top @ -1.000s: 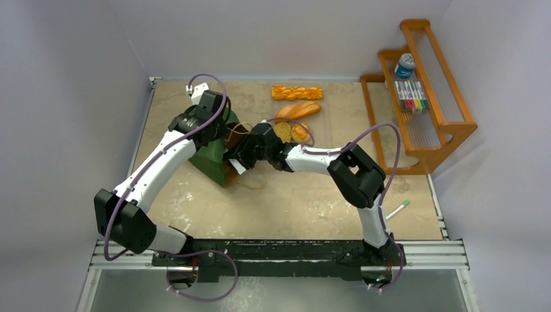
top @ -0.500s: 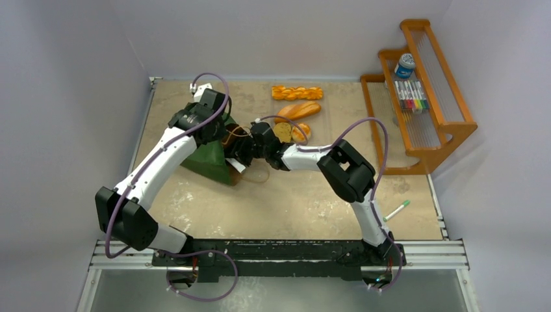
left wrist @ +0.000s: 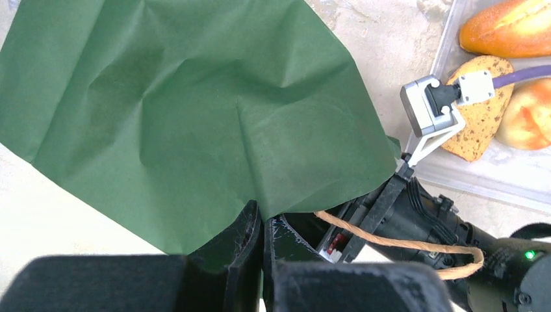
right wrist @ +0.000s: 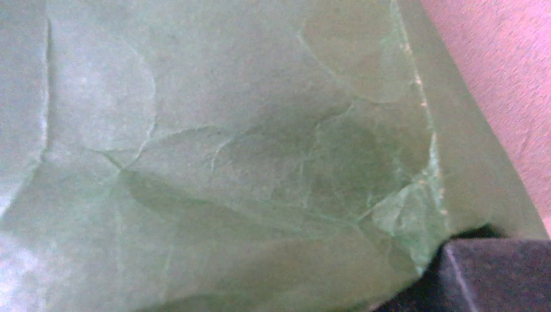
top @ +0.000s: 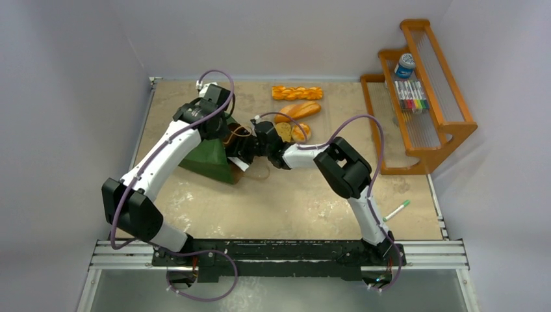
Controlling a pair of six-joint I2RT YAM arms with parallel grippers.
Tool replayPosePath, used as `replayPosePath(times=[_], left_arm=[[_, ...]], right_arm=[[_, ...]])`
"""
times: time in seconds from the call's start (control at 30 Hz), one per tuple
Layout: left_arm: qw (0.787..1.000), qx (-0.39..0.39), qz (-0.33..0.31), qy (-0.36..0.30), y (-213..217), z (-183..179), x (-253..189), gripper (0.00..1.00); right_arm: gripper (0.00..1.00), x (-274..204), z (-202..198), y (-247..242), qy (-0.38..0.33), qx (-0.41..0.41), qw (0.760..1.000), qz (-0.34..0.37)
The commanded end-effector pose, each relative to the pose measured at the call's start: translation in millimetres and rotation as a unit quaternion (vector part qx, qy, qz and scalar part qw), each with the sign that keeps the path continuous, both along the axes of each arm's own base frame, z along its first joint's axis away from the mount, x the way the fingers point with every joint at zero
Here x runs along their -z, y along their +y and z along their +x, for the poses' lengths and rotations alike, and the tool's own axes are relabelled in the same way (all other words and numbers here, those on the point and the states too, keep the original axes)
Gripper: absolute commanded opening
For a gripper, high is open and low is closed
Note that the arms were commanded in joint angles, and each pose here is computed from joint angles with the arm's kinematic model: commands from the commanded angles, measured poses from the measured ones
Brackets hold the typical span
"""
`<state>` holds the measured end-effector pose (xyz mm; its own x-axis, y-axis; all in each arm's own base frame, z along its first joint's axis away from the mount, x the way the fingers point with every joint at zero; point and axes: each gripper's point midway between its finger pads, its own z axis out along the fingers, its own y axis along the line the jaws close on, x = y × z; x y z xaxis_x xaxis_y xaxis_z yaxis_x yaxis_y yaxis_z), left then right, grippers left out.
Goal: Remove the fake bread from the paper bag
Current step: Take out the fake bread from the paper bag.
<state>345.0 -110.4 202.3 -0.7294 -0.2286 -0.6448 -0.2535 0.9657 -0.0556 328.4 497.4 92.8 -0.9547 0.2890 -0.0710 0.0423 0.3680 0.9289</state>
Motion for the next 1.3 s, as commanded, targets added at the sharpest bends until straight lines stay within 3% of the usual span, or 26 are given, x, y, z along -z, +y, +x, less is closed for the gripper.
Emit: replayPosePath(times=[0.0, 0.57, 0.67, 0.8, 0.9, 1.27], left_arm=[[0.999, 0.028, -0.024, 0.004, -15, 2, -8, 0.0], [0.997, 0.06, -0.026, 0.03, -27, 8, 3, 0.0], [0.997, 0.06, -0.026, 0.028, -27, 9, 1, 0.0], [0.998, 0.054, -0.023, 0.024, -24, 9, 0, 0.0], [0.999, 0.04, -0.021, 0.011, -19, 12, -8, 0.0], [0.999, -0.032, 0.007, -0.032, 14, 19, -31, 0.0]], right_arm=[[0.45, -34, 9, 15, -0.065, -0.034, 0.996, 0.054], [0.45, -33, 21, 35, -0.087, -0.076, 0.99, 0.081], [0.37, -32, 20, 35, -0.086, -0.084, 0.989, 0.087], [0.13, -32, 19, 31, -0.09, -0.088, 0.988, 0.086], [0.01, -36, 17, 24, -0.096, -0.086, 0.988, 0.08], [0.0, -55, 9, -28, -0.126, -0.053, 0.99, 0.018]])
